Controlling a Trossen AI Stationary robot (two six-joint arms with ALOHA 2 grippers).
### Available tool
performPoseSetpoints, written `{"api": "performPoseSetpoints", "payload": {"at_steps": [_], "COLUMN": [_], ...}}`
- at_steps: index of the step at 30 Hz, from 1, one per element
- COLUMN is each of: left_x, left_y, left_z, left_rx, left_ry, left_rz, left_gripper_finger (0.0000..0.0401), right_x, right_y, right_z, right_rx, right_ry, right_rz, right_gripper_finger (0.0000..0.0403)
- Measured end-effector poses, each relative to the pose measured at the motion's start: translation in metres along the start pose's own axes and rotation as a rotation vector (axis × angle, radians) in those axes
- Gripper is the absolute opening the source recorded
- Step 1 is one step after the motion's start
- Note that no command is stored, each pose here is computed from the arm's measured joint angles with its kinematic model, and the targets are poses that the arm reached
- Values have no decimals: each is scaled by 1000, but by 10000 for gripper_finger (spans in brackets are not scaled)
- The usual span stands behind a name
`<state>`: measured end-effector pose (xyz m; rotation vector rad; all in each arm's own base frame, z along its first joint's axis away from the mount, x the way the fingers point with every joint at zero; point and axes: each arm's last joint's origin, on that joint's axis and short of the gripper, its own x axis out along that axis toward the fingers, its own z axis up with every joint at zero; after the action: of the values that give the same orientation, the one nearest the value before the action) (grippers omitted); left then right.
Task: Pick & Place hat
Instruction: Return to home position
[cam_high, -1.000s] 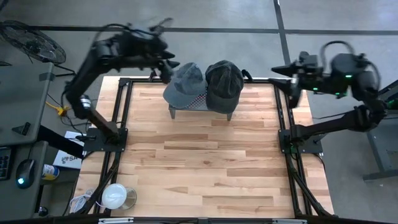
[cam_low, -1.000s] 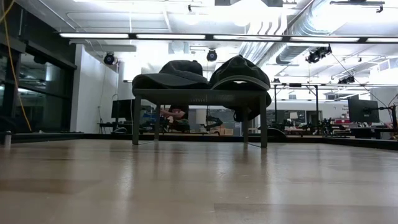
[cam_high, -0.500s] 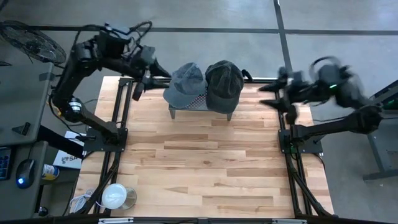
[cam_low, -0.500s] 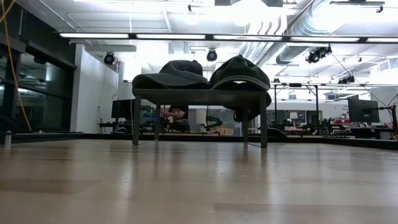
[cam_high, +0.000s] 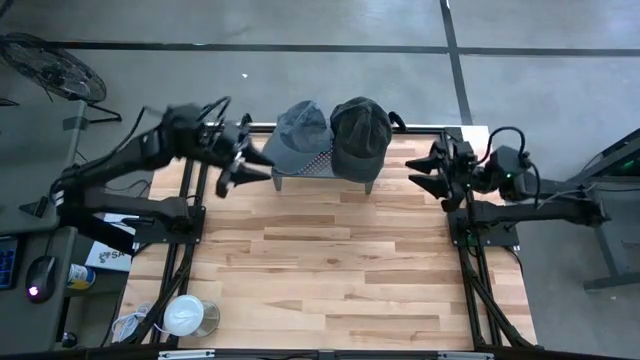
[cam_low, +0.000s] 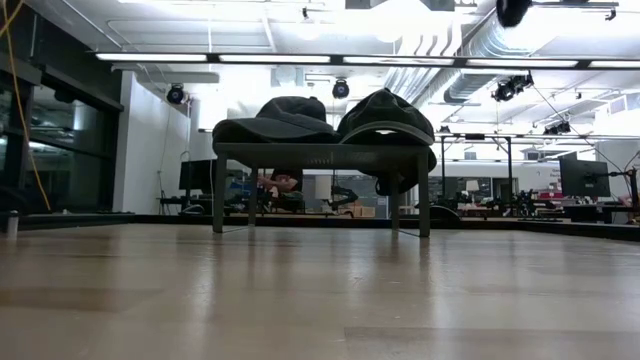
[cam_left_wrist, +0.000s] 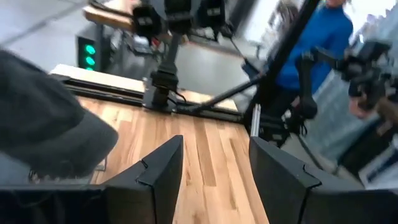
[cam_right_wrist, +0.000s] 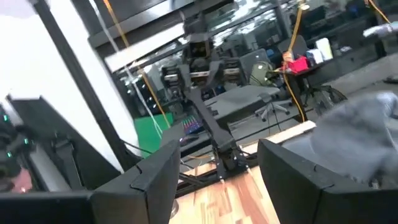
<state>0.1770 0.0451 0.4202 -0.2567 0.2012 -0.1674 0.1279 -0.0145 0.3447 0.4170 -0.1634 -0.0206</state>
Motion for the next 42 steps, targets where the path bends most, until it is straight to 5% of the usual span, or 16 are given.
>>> {"api": "performPoseSetpoints", "payload": {"at_steps": [11,20,33,42], "left_x": [-47,-57,-44,-39], "left_y": [-14,-5,11,16], "left_z": [-116,-178,-221,-232], "left_rx": [-176,-278,-367,-271], "left_ry": [-222,-280,-259,-223], "left_rz": [124,186,248,302], "left_gripper_finger": [181,181,181,181], "right_x": [-2,-10,-24,-26], "right_y": [-33,-53,-70,-72], "right_z": [-70,-114,-154,-159], "right_rx": [94,148,177,102], "right_ry": [71,110,75,167], "right_rz": [-65,-109,-86,-33], "right_gripper_finger": [208,208,208,208]}}
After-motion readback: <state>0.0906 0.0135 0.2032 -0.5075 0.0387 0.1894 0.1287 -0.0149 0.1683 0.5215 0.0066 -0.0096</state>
